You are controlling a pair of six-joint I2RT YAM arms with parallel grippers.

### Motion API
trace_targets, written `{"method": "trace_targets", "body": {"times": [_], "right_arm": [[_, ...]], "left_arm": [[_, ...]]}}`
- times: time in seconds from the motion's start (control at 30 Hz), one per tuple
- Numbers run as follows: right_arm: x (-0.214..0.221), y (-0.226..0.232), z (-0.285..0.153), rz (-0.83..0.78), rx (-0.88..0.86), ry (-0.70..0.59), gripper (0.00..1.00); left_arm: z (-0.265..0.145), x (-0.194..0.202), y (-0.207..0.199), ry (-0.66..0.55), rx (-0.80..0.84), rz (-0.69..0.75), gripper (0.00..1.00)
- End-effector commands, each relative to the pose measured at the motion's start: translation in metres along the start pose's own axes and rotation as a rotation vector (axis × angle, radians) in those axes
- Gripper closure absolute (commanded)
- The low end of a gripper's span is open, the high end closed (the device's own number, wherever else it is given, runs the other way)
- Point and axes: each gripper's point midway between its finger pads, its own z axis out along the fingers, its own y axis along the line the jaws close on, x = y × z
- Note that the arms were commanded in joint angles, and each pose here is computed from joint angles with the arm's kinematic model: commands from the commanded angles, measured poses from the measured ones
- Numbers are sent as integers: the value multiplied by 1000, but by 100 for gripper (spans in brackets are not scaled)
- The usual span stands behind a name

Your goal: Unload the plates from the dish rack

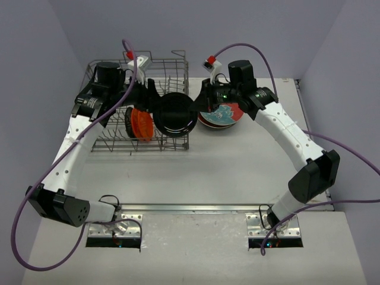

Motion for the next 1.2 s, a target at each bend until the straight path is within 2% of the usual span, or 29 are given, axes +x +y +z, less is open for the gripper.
{"method": "trace_targets", "body": {"times": [0.0, 0.07, 0.17, 0.23, 0.33, 0.5, 0.67, 0.83, 0.97, 1.17], "right_arm": [[-5, -20, -20, -37, 93, -46, 100], [-4, -40, -41, 25, 146, -78, 100], [-4, -105, -98, 171, 301, -174, 100], [11, -139, -125, 260, 410, -204, 100], [39, -209, -187, 414, 670, -284, 100], [85, -283, -244, 627, 919, -344, 100], [112, -329, -256, 767, 981, -354, 100], [134, -367, -244, 833, 971, -320, 100], [146, -391, -231, 857, 944, -307, 100], [155, -417, -221, 862, 934, -319, 100]], "left_arm": [[-1, -21, 12, -75, -103, 14, 18], [-2, -24, 31, -86, -207, -6, 0], [-5, -29, 46, -100, -289, -15, 0], [-8, -35, 54, -117, -331, -21, 0], [-9, -37, 63, -128, -365, -41, 0], [-8, -37, 76, -129, -413, -68, 0], [-12, -38, 87, -134, -459, -81, 0], [-10, -34, 95, -124, -480, -89, 0], [-5, -30, 100, -106, -476, -99, 1], [-3, -25, 107, -95, -490, -113, 6]]}}
